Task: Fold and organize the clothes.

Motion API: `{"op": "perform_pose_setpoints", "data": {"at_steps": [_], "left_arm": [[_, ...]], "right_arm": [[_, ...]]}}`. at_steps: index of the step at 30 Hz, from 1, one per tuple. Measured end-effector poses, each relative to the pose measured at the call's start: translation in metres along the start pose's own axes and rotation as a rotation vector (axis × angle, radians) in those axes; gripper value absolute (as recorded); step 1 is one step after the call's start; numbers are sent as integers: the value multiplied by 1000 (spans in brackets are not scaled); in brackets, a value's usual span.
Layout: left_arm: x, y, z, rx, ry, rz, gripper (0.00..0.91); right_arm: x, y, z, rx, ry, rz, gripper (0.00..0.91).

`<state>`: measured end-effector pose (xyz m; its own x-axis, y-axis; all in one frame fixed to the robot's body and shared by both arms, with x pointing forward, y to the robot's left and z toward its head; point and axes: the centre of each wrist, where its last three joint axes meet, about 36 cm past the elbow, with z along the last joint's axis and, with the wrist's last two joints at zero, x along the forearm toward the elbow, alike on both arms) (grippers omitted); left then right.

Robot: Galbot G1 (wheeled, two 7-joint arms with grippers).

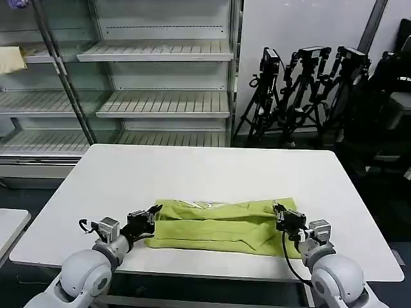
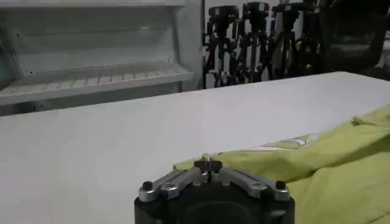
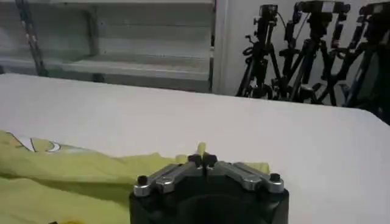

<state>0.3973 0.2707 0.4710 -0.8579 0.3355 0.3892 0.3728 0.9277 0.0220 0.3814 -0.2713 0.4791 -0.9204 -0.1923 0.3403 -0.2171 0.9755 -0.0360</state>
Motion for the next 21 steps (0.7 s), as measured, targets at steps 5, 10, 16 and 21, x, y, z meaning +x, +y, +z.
{"op": "perform_pose_setpoints", "data": {"at_steps": [5, 10, 16, 21], "left_arm": [[4, -2, -3, 5, -10, -16, 907], [11, -6, -11, 27, -28, -45, 907], [17, -22, -8, 88, -6, -71, 907], [15, -34, 1, 144, 26, -96, 907]], "right_arm": [[9, -5, -2, 6, -9, 2, 907], [21, -7, -5, 0, -32, 8, 907], [38, -6, -8, 0, -70, 17, 907], [50, -6, -9, 10, -87, 24, 907]]}}
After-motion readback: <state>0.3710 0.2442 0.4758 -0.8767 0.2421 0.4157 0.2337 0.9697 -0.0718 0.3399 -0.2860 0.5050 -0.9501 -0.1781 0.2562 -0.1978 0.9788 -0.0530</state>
